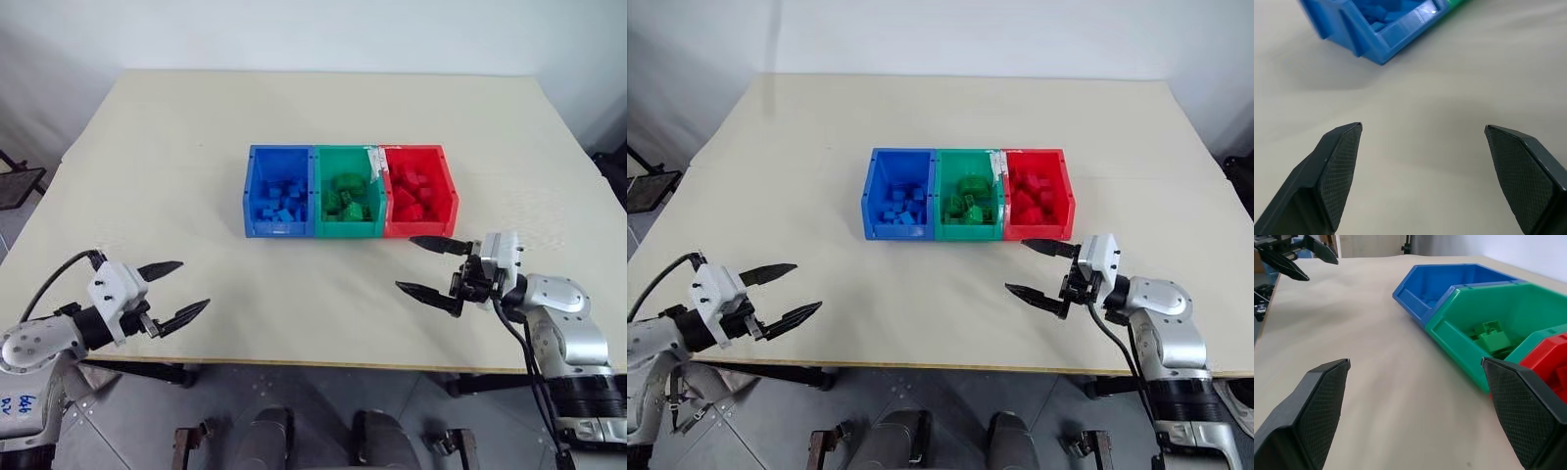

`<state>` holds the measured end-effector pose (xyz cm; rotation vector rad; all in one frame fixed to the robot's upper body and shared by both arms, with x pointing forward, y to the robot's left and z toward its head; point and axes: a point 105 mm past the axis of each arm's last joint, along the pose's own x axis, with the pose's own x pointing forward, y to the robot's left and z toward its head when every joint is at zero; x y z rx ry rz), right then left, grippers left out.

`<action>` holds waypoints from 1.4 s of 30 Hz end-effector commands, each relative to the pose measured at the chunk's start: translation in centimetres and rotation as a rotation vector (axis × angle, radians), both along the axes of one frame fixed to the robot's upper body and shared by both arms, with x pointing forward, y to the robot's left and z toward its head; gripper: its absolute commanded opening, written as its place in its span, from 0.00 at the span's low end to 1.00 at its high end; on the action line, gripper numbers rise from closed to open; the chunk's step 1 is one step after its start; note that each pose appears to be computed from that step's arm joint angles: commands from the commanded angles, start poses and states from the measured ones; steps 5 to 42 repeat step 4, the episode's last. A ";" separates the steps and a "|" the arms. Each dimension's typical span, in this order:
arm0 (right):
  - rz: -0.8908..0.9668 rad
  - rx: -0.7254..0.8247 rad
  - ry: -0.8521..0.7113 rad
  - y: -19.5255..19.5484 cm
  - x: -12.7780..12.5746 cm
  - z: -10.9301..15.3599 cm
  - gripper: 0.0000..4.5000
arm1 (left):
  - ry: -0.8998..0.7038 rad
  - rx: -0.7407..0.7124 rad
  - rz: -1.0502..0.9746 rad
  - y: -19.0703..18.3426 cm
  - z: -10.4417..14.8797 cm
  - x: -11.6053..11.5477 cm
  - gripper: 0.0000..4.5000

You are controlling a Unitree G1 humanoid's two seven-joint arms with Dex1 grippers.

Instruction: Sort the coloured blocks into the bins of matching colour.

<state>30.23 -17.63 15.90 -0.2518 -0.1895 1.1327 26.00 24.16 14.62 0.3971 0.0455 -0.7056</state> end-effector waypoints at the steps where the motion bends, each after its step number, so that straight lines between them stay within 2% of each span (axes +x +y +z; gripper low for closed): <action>1: -0.030 0.020 -0.038 -0.7 0.2 0.6 1.00 | -0.081 -0.033 0.033 -0.5 2.0 0.6 0.95; 4: -0.059 0.029 -0.045 -1.1 0.2 0.6 1.00 | -0.089 -0.061 0.049 -0.7 2.0 1.1 0.95; 42: -0.059 0.029 -0.045 -1.1 0.2 0.6 1.00 | -0.089 -0.061 0.049 -0.7 2.0 1.1 0.95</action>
